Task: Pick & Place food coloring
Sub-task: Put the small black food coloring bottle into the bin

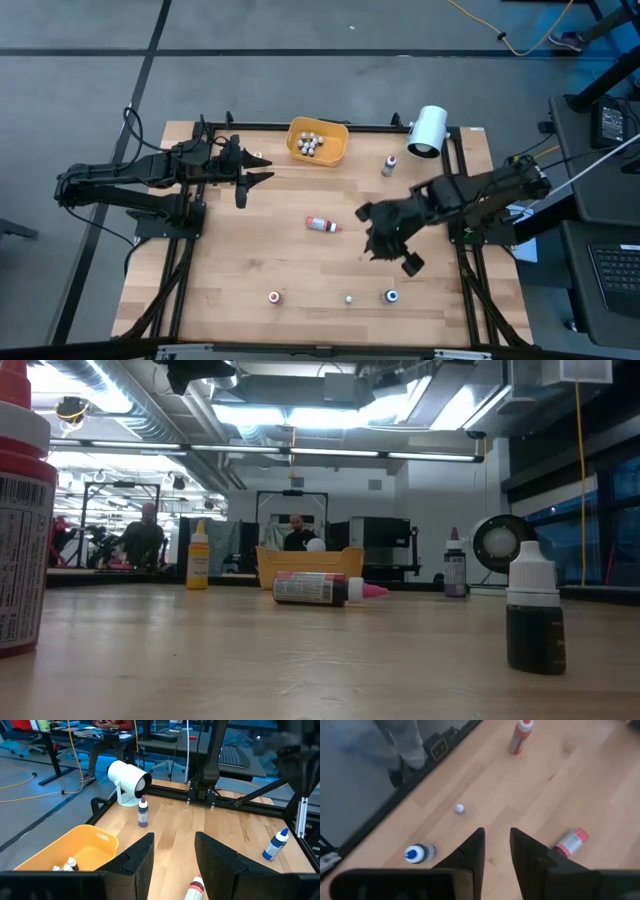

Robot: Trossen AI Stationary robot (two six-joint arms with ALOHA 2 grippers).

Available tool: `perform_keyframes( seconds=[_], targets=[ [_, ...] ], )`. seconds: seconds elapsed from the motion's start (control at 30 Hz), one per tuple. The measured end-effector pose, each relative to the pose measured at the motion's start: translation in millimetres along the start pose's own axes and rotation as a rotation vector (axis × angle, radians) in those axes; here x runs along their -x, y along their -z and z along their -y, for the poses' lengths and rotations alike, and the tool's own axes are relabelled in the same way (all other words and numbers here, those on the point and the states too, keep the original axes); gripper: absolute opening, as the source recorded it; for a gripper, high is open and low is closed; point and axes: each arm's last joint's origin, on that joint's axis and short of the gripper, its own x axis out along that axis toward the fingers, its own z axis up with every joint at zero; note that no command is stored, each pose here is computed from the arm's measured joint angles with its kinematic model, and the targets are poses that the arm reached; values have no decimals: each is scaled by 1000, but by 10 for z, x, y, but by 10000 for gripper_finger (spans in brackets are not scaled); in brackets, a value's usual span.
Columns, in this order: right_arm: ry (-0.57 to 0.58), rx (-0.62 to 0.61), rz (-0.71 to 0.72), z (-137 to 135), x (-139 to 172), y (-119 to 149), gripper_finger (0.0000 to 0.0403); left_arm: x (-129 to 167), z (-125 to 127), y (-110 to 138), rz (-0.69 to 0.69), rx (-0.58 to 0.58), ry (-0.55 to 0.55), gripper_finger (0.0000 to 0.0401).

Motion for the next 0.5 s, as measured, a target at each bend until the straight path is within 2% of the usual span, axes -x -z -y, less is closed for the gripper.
perform_keyframes(
  seconds=[0.17, 0.5],
  targets=[
    [-1, 33, -69, -91, -249, -53, 93, 0, 0, 0, 0, 0, 0, 139],
    [-101, 65, -210, -382, -895, -123, 94, 0, 0, 0, 0, 0, 0, 139]
  ],
)
